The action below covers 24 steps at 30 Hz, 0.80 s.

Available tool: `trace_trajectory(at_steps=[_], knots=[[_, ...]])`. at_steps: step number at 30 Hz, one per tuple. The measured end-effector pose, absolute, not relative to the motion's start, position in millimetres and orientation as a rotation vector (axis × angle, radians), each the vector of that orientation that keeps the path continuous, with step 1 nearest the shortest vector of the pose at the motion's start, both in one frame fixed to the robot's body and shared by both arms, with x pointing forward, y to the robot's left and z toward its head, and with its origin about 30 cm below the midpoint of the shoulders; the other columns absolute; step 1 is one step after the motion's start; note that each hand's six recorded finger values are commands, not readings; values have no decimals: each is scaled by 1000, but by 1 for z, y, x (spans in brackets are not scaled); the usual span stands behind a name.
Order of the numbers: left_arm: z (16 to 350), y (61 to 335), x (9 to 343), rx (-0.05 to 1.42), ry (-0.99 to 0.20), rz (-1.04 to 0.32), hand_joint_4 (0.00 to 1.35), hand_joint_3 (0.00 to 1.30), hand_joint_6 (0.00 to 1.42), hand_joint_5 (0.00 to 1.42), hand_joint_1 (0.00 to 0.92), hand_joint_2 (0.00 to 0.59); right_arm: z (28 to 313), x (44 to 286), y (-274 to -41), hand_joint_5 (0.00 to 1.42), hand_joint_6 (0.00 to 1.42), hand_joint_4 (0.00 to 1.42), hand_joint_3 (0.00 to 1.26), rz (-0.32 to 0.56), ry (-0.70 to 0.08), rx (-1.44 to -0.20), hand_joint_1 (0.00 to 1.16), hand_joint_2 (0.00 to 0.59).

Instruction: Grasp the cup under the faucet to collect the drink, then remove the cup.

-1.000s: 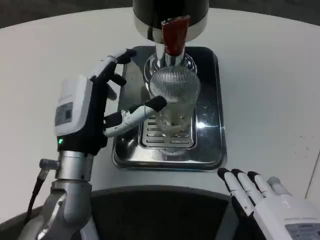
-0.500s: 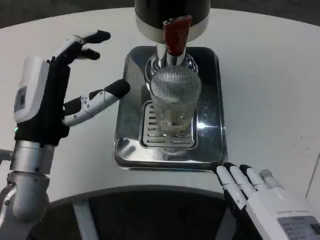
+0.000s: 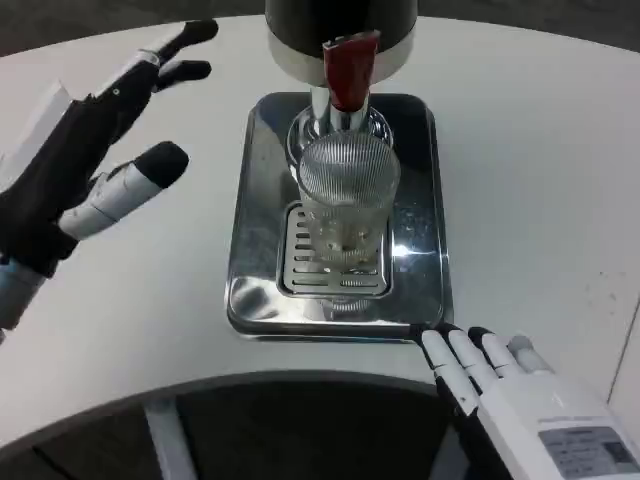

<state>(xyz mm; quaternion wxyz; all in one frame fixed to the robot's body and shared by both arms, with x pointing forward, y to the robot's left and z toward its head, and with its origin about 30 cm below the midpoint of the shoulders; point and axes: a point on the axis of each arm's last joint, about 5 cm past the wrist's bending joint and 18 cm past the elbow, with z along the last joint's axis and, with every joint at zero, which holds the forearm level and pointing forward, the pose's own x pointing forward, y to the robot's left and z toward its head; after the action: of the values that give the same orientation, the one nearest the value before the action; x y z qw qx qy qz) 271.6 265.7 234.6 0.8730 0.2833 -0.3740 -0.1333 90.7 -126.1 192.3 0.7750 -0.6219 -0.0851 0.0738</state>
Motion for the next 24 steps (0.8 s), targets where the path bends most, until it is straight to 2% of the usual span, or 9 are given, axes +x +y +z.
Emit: trace_trajectory(at_steps=[3, 11, 16, 24], knots=[[251, 273, 274, 550, -735, -412, 0, 11, 35, 74, 0, 41, 191, 92, -126, 0, 0, 0, 0, 168, -179, -1349, 764, 295], [292, 275, 277, 456, -755, -659, 0, 0, 0, 6, 0, 52, 192, 95, -124, 0, 0, 0, 0, 166, -182, -1351, 764, 295], [305, 273, 277, 432, -754, -761, 0, 0, 0, 3, 0, 52, 193, 96, -124, 0, 0, 0, 0, 164, -178, -1356, 764, 295], [320, 272, 284, 393, -752, -815, 0, 0, 0, 2, 0, 53, 193, 97, -122, 0, 0, 0, 0, 166, -184, -1351, 764, 295]])
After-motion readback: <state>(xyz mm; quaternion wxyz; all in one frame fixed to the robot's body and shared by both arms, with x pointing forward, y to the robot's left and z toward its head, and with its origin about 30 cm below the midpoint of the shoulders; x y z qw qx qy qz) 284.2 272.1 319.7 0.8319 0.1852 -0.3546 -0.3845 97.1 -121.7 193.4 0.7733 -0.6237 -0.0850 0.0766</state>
